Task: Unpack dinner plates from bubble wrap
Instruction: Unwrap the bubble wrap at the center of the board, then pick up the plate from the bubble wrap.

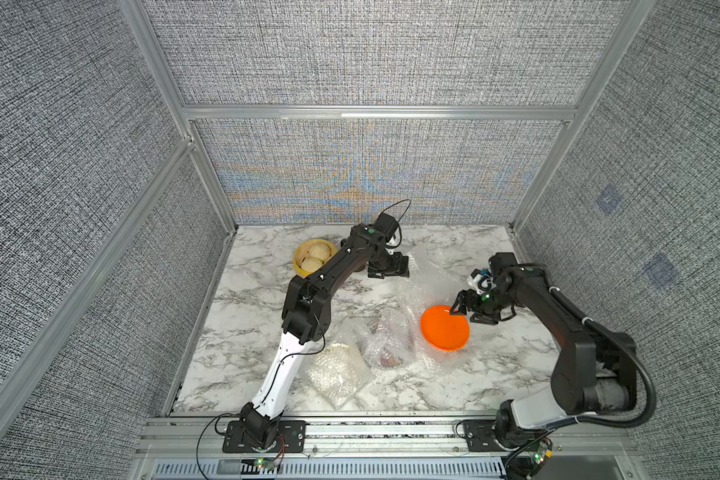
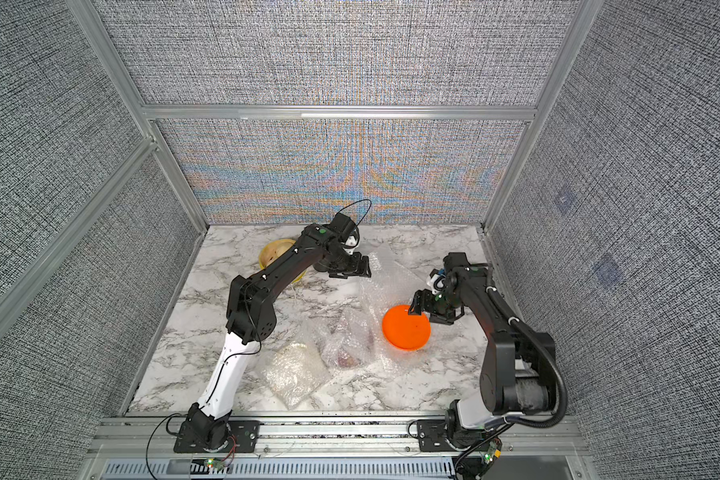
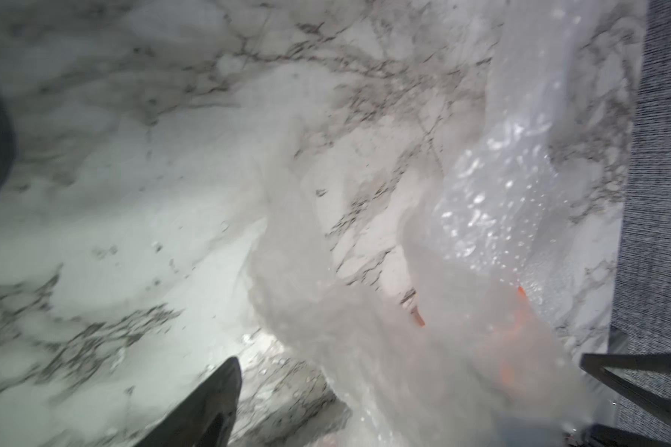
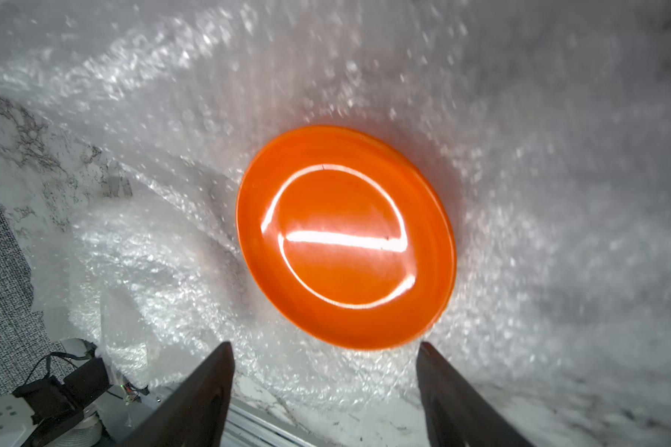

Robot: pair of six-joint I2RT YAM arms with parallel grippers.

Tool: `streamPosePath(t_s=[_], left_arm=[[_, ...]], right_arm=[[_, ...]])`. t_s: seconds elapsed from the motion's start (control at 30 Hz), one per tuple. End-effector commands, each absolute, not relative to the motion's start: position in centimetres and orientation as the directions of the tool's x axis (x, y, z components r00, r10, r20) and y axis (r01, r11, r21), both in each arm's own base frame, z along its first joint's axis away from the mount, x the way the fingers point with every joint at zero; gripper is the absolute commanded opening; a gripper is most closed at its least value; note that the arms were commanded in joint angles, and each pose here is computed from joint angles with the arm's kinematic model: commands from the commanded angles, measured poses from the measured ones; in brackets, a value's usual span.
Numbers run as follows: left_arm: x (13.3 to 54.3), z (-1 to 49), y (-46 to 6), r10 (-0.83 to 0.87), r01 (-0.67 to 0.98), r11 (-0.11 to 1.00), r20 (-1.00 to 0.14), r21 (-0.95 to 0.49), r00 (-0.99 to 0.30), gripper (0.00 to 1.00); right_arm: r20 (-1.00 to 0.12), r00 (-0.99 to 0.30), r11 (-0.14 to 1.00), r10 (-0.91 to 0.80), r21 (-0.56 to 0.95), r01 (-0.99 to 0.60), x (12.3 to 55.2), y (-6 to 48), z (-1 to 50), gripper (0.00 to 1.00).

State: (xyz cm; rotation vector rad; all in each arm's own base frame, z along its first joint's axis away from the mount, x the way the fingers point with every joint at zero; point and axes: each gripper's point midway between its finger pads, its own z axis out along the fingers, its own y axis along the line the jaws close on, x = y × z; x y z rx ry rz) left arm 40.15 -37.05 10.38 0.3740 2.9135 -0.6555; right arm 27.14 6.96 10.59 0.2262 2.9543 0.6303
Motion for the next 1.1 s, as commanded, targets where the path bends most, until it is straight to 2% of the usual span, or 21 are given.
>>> streamPosePath(t_s=[0.0, 0.2, 0.27, 0.43, 0.53, 1.07], left_arm=[[38.8, 9.5, -35.5, 0.210, 0.247, 0.896, -0.137, -0.368, -0.968, 0.86], [38.9, 9.3, -37.0, 0.182, 0.222, 0.872, -0.132, -0.435, -0.974, 0.86], [38.9, 9.3, -37.3, 0.185, 0.226, 0.870, -0.135, -0.439, -0.973, 0.86], [38.6, 8.6, -37.4, 0.195, 0.228, 0.870, -0.119, -0.437, -0.973, 0.85], [38.5, 8.2, -37.5, 0.200, 0.229, 0.870, -0.111, -0.436, -0.973, 0.84], [38.7, 7.5, -37.9, 0.215, 0.238, 0.872, -0.102, -0.428, -0.971, 0.82]], right_arm=[[0.016, -0.968, 0.879, 0.251, 0.415, 0.235, 23.8, 7.0, 10.0, 0.76], [0.083, -0.950, 0.841, 0.302, 0.445, 0.307, 20.9, 7.7, 8.1, 0.73], [0.079, -0.943, 0.824, 0.322, 0.466, 0.321, 21.3, 8.0, 7.8, 0.72], [0.056, -0.929, 0.786, 0.366, 0.517, 0.341, 23.9, 8.6, 7.0, 0.57], [0.063, -0.921, 0.782, 0.384, 0.509, 0.360, 24.7, 8.4, 6.0, 0.54], [0.089, -0.883, 0.779, 0.461, 0.436, 0.451, 22.9, 6.9, 4.7, 0.56]])
